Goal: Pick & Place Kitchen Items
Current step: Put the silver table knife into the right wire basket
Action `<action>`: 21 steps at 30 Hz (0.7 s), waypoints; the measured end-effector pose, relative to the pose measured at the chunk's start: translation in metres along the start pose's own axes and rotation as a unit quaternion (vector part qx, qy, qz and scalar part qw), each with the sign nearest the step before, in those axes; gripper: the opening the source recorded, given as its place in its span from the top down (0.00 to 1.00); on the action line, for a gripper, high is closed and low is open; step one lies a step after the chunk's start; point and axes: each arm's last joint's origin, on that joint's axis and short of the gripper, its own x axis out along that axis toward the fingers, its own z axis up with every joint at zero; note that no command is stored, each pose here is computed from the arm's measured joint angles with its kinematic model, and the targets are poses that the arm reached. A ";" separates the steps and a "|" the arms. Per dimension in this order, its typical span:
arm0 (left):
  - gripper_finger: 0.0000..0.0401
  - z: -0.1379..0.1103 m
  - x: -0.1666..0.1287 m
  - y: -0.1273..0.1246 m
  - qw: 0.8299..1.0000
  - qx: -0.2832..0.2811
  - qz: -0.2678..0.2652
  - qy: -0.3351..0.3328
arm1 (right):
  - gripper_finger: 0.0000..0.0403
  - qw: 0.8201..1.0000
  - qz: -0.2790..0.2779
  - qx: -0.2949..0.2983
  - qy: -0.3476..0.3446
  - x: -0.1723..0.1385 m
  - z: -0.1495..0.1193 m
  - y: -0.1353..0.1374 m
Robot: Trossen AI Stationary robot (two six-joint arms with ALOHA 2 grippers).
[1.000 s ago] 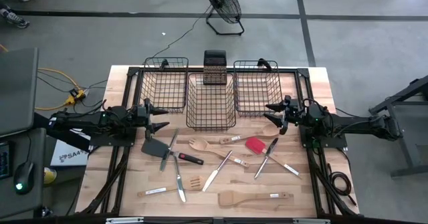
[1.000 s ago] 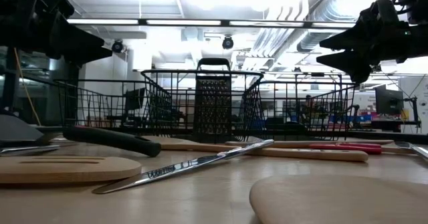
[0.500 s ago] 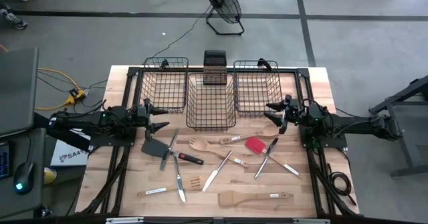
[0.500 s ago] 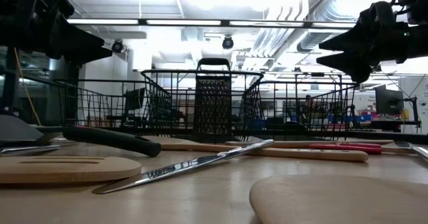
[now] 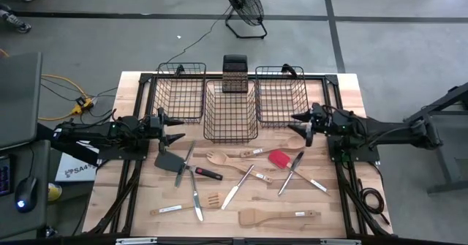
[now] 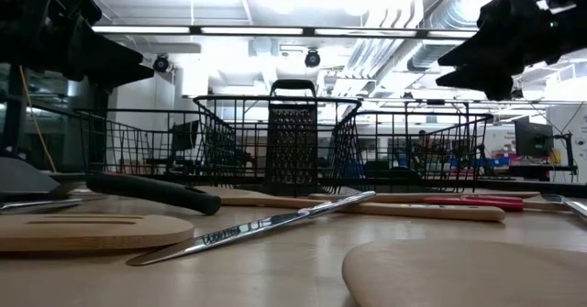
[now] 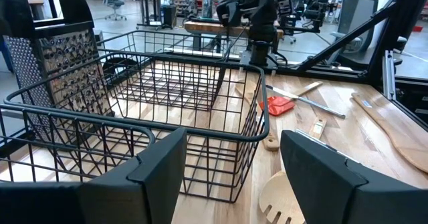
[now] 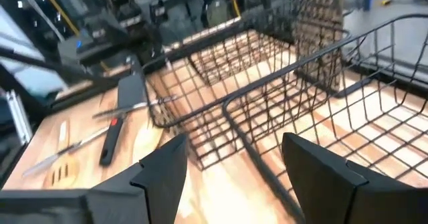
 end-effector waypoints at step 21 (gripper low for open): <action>0.41 0.000 0.000 0.000 1.000 0.000 0.000 0.000 | 0.41 0.958 0.172 -0.142 0.180 -0.003 0.046 0.052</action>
